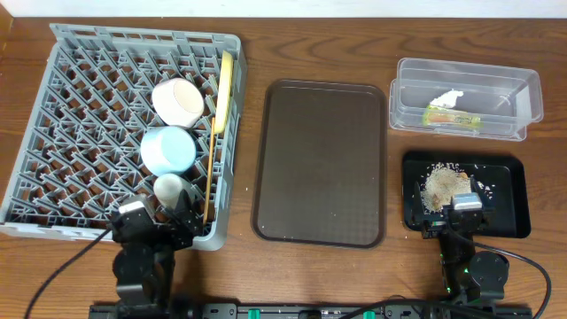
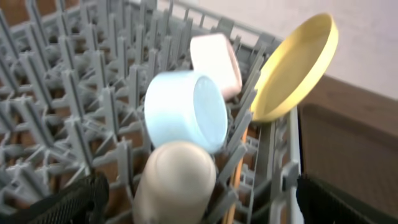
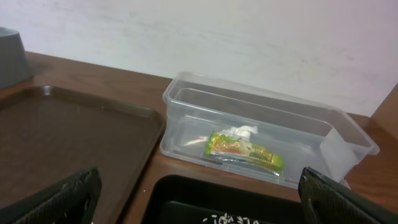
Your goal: Sort waste into correct bins and load items into the dishwasher
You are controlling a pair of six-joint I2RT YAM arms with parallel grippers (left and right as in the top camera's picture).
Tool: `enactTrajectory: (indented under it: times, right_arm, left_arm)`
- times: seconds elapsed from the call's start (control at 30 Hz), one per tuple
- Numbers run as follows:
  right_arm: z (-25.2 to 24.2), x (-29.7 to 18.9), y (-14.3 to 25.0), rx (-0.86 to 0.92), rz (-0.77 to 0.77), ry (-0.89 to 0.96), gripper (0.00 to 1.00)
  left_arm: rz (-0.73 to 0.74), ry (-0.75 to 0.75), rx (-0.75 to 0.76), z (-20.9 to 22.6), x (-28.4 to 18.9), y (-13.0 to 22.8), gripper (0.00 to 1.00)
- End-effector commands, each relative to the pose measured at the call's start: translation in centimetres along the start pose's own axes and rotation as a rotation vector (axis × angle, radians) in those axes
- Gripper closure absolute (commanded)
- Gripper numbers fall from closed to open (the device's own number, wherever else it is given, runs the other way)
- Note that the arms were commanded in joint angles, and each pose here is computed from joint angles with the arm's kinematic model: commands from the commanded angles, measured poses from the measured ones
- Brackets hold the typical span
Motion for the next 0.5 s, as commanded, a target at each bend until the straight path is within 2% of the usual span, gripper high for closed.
enactTrajectory:
  times: [0.0,0.2,0.37,0.47]
  right_arm:
    - [-0.1,0.0,0.1,-0.007,-0.001,0.004,0.01]
    - [-0.1,0.0,0.1,-0.007,-0.001,0.004,0.01]
    - [-0.1,0.0,0.1,-0.007,-0.001,0.004,0.01]
    - [-0.1,0.0,0.1,-0.007,-0.001,0.004,0.01]
  left_arm:
    - [-0.060,0.044,0.067,-0.5,1.0,0.3,0.03]
    - [-0.193,0.068,0.149,-0.8,2.8,0.7,0.03]
    - [-0.163,0.090,0.226,-1.1,3.0,1.5,0.03]
    - [-0.163,0.093,0.201,-1.1,3.0,1.5,0.03]
Point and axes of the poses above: each gripper's point midway between its finger pads, its own x axis out along the fingers, its own z axis along the line the jaws close on, y = z × x, the point moved 4 cm from there along -x, back along the fingers, and after that the axes turned 9 degrees about x, right-handed, at the moved point
